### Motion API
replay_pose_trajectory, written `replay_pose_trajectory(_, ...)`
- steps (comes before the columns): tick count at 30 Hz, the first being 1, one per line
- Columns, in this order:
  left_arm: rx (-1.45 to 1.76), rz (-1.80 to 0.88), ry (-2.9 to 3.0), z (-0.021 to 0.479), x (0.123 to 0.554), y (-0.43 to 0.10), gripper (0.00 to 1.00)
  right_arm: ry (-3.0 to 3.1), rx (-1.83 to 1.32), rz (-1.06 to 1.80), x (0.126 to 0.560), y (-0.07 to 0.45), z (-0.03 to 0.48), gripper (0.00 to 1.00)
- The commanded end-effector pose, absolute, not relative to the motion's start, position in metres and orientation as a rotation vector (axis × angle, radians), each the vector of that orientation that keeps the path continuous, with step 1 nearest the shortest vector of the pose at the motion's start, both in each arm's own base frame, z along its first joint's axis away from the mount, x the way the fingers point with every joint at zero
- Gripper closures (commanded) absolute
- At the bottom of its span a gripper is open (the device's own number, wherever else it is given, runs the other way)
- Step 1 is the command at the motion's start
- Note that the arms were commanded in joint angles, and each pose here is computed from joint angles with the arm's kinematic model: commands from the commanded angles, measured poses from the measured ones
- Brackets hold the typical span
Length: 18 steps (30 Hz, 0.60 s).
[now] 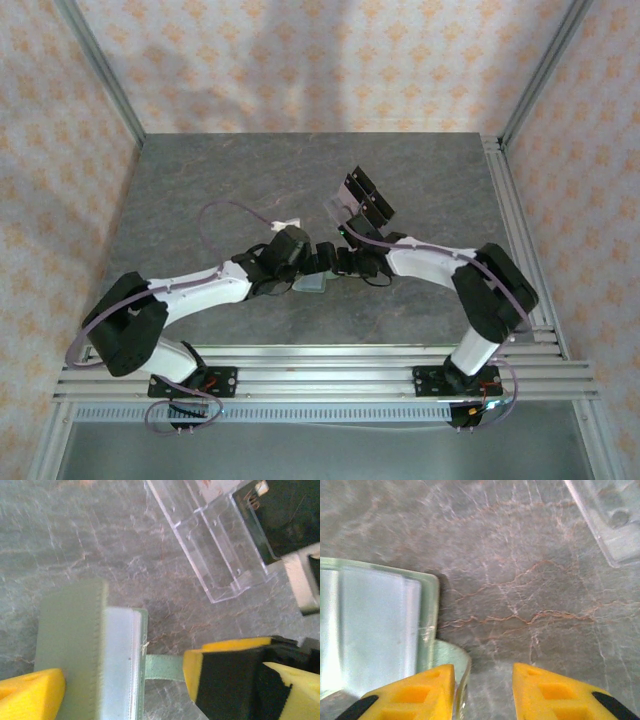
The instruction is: Put the credit cards into the card holder
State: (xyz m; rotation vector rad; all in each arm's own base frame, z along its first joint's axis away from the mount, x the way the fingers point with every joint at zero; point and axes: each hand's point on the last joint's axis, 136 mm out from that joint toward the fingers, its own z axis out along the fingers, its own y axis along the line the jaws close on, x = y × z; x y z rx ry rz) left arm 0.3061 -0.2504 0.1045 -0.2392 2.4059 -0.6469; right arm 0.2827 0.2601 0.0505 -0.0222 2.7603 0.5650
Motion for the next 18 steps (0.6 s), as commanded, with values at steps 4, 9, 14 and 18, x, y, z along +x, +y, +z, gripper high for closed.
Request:
replay_pose_trajectory(4, -0.252, -0.618, 2.358, 0.117, 0.316, -0.249, 0.00, 2.671, 0.015, 0.587, 0.277, 0.248, 0.090, 0.62)
replay_pose_trajectory(9, -0.268, -0.676, 2.377, 0.106, 0.319, -0.263, 0.00, 2.638, 0.040, 0.561, 0.272, 0.234, 0.103, 0.61)
replay_pose_trajectory(14, -0.257, -0.704, 2.382, 0.105, 0.320, -0.280, 0.00, 2.616, 0.102, 0.534, 0.272, 0.216, 0.104, 0.60)
replay_pose_trajectory(18, -0.256, -0.698, 2.404, 0.093, 0.318, -0.292, 0.00, 2.607, 0.154, 0.544, 0.272, 0.206, 0.103, 0.60)
